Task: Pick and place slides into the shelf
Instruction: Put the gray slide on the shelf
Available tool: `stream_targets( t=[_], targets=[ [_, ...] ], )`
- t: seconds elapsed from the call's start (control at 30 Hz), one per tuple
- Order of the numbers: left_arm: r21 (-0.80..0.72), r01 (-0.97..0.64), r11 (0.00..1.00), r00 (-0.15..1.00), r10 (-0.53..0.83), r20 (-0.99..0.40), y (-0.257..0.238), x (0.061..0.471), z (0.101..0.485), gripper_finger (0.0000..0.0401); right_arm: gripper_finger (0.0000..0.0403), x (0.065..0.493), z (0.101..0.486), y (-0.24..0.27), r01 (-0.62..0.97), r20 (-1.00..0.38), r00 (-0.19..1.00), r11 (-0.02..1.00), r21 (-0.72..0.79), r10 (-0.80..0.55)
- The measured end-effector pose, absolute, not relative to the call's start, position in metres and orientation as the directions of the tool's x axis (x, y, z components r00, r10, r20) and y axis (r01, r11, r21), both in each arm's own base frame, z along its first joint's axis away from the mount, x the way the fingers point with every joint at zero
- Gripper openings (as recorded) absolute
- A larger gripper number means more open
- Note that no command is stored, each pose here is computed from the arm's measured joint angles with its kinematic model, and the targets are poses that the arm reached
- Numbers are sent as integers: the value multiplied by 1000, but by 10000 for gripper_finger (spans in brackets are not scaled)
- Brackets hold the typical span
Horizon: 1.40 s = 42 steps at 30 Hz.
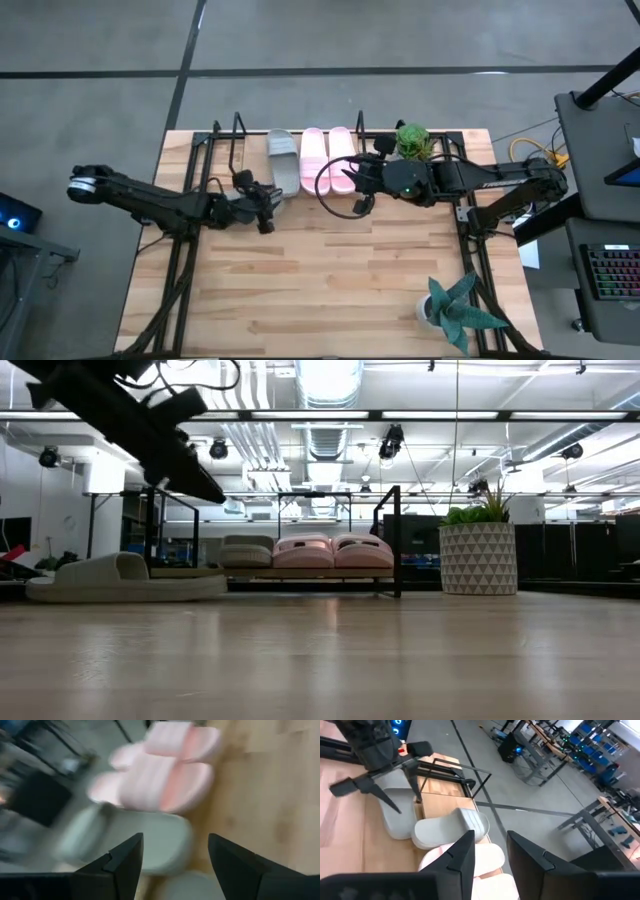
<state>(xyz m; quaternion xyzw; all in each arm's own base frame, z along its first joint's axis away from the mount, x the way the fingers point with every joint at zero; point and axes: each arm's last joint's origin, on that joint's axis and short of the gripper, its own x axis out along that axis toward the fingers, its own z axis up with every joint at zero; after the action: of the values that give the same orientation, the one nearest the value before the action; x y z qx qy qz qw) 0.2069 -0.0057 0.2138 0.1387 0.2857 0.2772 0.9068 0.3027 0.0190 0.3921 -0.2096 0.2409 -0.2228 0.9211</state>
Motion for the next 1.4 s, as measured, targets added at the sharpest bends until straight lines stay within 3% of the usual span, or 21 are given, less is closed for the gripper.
stream_targets(
  t=[0.23,0.37,0.5,0.9,1.13,1.4],
  targets=[
    [96,-406,909,731,386,-563,-13,202,228,207,94,302,390,19,301,-366,778,814,-496,-510],
    [-56,-461,886,719,335,-609,-14,200,237,207,89,302,389,19,296,-374,774,814,-501,-511],
    [-130,-569,812,638,336,-693,-14,194,246,207,86,301,389,19,292,-376,773,813,-504,-511],
    [38,-737,675,307,384,-871,-13,197,249,207,82,301,389,19,279,-376,772,805,-523,-512],
    [342,-771,538,-29,507,-861,-11,203,233,207,77,302,388,19,276,-379,771,805,-526,-512],
    [439,-776,453,-151,543,-826,-11,218,209,207,75,302,383,19,268,-389,765,804,-531,-513]
  ],
)
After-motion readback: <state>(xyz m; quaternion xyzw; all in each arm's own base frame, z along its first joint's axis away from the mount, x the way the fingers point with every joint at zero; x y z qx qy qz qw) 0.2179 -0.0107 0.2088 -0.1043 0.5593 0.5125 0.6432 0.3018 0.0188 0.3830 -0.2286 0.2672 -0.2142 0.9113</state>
